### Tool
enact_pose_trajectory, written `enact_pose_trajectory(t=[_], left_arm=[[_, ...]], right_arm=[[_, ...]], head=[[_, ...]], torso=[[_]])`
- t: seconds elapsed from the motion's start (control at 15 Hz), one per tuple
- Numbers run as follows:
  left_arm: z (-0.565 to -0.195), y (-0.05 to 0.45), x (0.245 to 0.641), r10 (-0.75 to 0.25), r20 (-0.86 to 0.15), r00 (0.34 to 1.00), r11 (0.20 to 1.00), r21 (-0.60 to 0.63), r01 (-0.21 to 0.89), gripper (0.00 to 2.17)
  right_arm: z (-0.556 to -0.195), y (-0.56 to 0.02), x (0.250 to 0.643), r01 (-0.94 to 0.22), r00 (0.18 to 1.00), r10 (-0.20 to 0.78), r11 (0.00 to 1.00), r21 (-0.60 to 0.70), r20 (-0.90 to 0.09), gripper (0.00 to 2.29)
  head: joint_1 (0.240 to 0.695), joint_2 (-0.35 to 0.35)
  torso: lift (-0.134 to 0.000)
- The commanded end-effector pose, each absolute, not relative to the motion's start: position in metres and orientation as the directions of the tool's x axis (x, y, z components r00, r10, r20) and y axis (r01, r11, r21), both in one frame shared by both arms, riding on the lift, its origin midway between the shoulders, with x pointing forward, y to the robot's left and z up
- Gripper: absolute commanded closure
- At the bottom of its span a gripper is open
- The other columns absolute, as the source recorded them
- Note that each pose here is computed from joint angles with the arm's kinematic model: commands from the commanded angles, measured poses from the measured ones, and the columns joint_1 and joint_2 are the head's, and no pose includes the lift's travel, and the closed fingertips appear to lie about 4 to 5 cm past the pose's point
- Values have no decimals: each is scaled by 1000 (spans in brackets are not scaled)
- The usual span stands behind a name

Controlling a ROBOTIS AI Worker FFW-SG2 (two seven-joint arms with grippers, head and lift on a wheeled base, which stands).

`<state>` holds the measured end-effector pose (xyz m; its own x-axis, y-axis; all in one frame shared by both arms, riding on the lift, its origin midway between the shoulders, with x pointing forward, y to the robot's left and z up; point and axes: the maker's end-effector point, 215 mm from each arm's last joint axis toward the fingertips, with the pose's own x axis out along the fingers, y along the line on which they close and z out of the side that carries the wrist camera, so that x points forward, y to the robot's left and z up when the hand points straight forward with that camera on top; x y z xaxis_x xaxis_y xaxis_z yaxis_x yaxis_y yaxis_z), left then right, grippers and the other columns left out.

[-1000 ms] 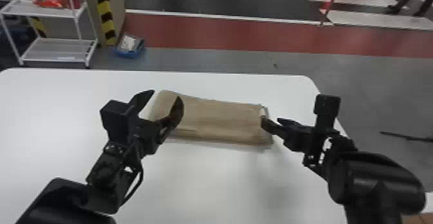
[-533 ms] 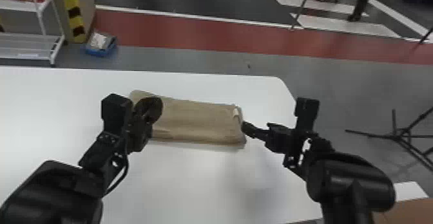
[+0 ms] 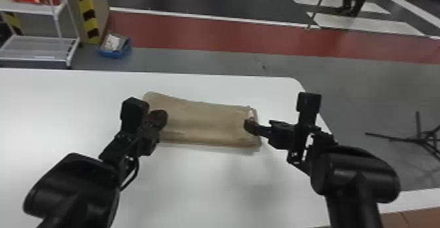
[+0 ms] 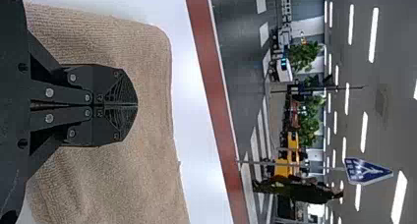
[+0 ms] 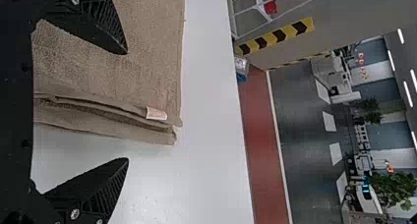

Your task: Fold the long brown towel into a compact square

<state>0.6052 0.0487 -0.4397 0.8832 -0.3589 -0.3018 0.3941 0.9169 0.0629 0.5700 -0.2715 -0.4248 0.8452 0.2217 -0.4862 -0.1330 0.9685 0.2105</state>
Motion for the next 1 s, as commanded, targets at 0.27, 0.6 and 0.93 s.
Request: enact_pose_trajectory(t=[0.27,0.6,0.93], left_arm=[[-449,62,611,-333,-323,886,919,102,382,1889],[-450,68,612,-329,-324,887,921,97,377,1889],[-454,70,613,-329,-332,884,920,97,379,1889]], right_arm=[[-438,-265,604,-136,817,220,972,192,-533,188],[-454,-269,607,-125,794,208,975,182,-571,286],[-459,-274,602,-127,783,220,972,196,-582,431]], head=[[695,-189],[695,-180],[695,-180]], torso=[[-120],[-120],[-120]])
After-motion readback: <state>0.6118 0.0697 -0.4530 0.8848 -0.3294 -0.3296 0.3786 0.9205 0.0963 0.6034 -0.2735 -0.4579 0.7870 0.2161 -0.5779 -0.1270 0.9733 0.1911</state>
